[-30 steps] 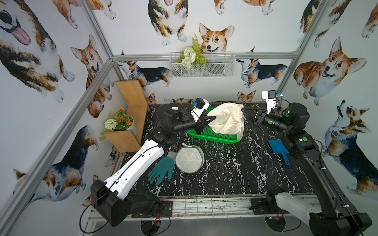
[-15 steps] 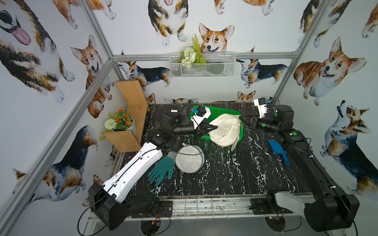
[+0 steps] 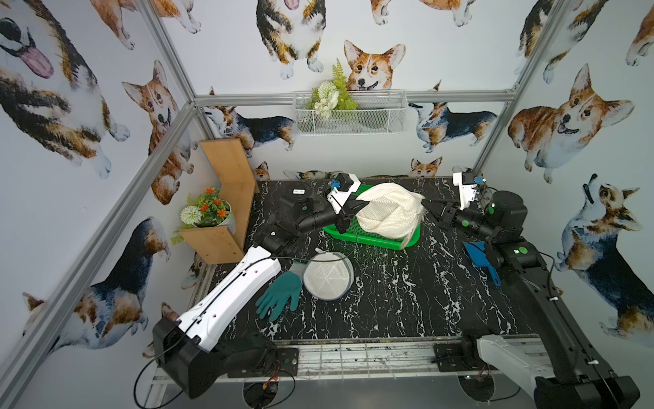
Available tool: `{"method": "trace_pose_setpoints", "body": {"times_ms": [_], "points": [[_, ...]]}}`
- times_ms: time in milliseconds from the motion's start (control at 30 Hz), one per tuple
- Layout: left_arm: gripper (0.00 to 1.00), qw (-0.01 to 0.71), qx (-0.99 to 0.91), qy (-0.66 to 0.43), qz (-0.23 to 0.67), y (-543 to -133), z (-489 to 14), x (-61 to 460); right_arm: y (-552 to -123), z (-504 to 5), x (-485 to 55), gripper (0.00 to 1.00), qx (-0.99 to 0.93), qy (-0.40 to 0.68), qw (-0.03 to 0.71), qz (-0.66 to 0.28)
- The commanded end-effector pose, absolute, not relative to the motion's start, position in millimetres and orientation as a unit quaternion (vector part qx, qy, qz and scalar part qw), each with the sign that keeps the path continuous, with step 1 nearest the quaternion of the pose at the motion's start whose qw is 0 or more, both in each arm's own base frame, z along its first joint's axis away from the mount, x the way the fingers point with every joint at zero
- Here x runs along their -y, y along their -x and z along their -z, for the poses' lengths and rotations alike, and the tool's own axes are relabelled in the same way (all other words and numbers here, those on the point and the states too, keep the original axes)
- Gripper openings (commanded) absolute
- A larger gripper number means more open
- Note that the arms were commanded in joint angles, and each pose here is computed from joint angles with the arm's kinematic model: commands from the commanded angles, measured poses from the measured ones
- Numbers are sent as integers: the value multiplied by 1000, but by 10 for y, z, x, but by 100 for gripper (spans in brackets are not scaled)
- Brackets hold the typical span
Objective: Turn the laundry bag inside out
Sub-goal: Turn over the laundry bag.
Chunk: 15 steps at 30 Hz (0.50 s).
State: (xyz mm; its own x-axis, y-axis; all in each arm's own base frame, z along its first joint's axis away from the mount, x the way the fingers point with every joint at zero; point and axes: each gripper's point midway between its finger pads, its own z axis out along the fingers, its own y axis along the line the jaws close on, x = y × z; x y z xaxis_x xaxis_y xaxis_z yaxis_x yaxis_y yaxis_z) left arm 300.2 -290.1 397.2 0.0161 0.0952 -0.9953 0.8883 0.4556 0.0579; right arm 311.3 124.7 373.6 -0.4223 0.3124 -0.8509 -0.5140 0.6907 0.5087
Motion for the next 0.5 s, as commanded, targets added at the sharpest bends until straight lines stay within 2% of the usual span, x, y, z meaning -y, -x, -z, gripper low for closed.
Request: {"method": "trace_pose_setpoints", "body": {"times_ms": [0, 133, 333, 467], "points": [[0, 631, -584, -356, 367, -3028, -4255, 2876, -3219, -3675, -1068, 0, -761, 8, 542, -358], [0, 621, -560, -332, 437, -2930, -4404, 2925, -3284, -3493, -866, 0, -784, -38, 538, -307], [0, 622, -524, -314, 490, -2843, -4668, 2887, -3365, -3447, -485, 0, -767, -64, 604, -207], [0, 632, -514, -296, 499, -2876, -4794, 2821, -3351, -3345, -691, 0, -755, -20, 605, -254]]}}
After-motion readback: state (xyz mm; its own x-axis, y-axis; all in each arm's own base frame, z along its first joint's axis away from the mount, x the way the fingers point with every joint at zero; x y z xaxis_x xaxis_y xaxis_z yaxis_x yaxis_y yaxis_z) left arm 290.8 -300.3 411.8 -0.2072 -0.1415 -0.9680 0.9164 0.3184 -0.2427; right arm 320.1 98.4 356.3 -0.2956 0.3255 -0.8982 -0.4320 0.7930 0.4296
